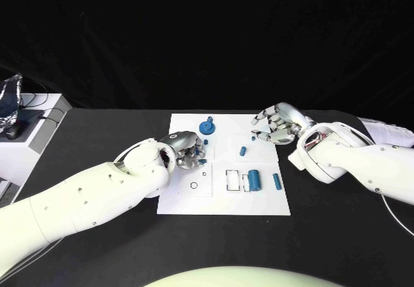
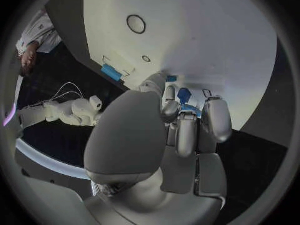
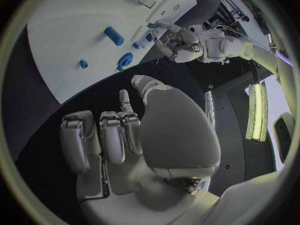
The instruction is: Assemble the parts on the task board
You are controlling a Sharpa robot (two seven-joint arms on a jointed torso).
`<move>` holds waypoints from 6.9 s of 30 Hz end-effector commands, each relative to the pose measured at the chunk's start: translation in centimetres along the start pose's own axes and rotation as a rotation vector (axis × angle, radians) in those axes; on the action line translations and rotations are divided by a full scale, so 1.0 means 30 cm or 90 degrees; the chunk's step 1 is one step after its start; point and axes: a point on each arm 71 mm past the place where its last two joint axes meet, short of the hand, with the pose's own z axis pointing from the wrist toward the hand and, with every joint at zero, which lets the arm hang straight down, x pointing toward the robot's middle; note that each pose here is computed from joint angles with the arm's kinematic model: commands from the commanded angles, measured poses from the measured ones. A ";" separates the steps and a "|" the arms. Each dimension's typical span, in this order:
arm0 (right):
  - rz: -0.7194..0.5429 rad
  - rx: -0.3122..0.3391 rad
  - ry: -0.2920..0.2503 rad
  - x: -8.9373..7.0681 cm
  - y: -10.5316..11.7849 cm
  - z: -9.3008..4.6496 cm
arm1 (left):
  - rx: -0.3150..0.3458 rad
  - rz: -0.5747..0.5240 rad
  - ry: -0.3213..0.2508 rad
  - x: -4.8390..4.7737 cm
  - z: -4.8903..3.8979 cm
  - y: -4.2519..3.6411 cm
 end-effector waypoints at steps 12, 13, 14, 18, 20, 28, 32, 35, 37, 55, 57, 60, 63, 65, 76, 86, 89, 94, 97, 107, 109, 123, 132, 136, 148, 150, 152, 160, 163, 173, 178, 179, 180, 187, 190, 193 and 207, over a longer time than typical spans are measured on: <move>-0.005 -0.009 0.005 0.005 0.007 0.000 | -0.005 0.002 0.046 0.018 0.012 -0.010; -0.005 -0.009 0.005 0.005 0.008 0.000 | -0.005 0.002 0.049 0.019 0.012 -0.009; -0.005 -0.009 0.005 0.005 0.008 0.000 | -0.006 0.003 0.051 0.020 0.012 -0.008; -0.005 -0.009 0.005 0.005 0.008 0.000 | -0.008 0.003 0.059 0.023 0.012 -0.003; -0.005 -0.009 0.005 0.005 0.007 0.000 | -0.008 0.002 0.062 0.024 0.012 -0.002; -0.005 -0.008 0.004 0.004 0.006 0.000 | -0.005 -0.007 0.058 0.022 0.010 0.000; -0.005 -0.009 0.004 0.004 0.006 0.000 | -0.002 -0.013 0.041 0.015 0.008 0.004; -0.005 -0.010 0.003 0.004 0.007 0.000 | 0.002 -0.021 0.020 0.006 0.007 0.010; -0.005 -0.010 0.003 0.004 0.008 -0.001 | 0.006 -0.029 0.003 -0.001 0.005 0.015; -0.004 -0.014 0.004 0.006 0.013 -0.001 | 0.031 -0.111 -0.072 -0.037 -0.018 0.051; -0.004 -0.015 0.004 0.006 0.013 -0.001 | 0.037 -0.118 -0.074 -0.039 -0.022 0.050; -0.005 -0.015 0.004 0.006 0.012 -0.002 | 0.047 -0.129 -0.066 -0.039 -0.029 0.045; -0.006 -0.014 0.004 0.005 0.011 -0.002 | 0.059 -0.131 -0.033 -0.030 -0.037 0.033; -0.006 -0.013 0.004 0.004 0.009 -0.003 | 0.064 -0.124 -0.004 -0.022 -0.042 0.024; -0.007 -0.013 0.006 0.006 0.010 -0.001 | 0.054 -0.017 0.063 0.009 -0.037 -0.002; -0.007 -0.013 0.006 0.008 0.012 0.000 | 0.034 0.021 0.081 0.023 -0.023 -0.014; -0.007 -0.013 0.006 0.008 0.012 0.000 | 0.028 0.025 0.081 0.025 -0.020 -0.015; -0.007 -0.013 0.006 0.008 0.012 0.000 | 0.019 0.027 0.075 0.024 -0.016 -0.016; -0.007 -0.013 0.007 0.008 0.012 -0.001 | 0.016 0.027 0.072 0.023 -0.015 -0.016; -0.007 -0.013 0.007 0.009 0.013 0.000 | 0.013 0.026 0.067 0.020 -0.014 -0.017; -0.007 -0.013 0.007 0.009 0.013 0.000 | 0.011 0.027 0.067 0.021 -0.014 -0.016; -0.007 -0.013 0.007 0.009 0.013 0.001 | -0.002 0.031 0.075 0.023 -0.015 -0.011; -0.007 -0.014 0.007 0.010 0.014 0.001 | 0.000 0.027 0.075 0.022 -0.014 -0.010; -0.007 -0.014 0.007 0.009 0.014 0.001 | 0.000 0.025 0.073 0.022 -0.014 -0.007; -0.008 -0.014 0.006 0.008 0.013 0.000 | 0.022 -0.029 0.010 -0.005 -0.019 -0.002; -0.008 -0.014 0.006 0.008 0.014 0.000 | 0.032 -0.060 -0.009 -0.013 -0.023 0.000; -0.008 -0.015 0.006 0.008 0.014 0.000 | 0.041 -0.095 -0.025 -0.022 -0.028 0.005; -0.009 -0.014 0.005 0.006 0.011 -0.002 | 0.042 -0.237 -0.036 -0.039 -0.053 0.055; -0.009 -0.014 0.004 0.005 0.010 -0.002 | 0.027 -0.312 -0.026 -0.041 -0.062 0.090; -0.010 -0.012 0.005 0.005 0.005 -0.004 | -0.004 -0.431 -0.019 -0.051 -0.091 0.177; -0.010 -0.011 0.005 0.006 0.003 -0.004 | -0.018 -0.449 -0.022 -0.052 -0.098 0.216; -0.010 -0.011 0.005 0.006 0.003 -0.004 | -0.021 -0.452 -0.023 -0.052 -0.098 0.224; -0.010 -0.010 0.005 0.007 0.002 -0.004 | -0.023 -0.455 -0.024 -0.053 -0.099 0.230; -0.010 -0.010 0.006 0.008 0.001 -0.004 | -0.036 -0.466 -0.035 -0.054 -0.098 0.275; -0.010 -0.009 0.006 0.008 0.001 -0.004 | -0.041 -0.467 -0.039 -0.053 -0.095 0.290; -0.010 -0.009 0.006 0.009 0.001 -0.003 | -0.045 -0.468 -0.044 -0.051 -0.088 0.302; -0.010 -0.008 0.006 0.008 0.000 -0.004 | -0.047 -0.458 -0.055 -0.045 -0.071 0.319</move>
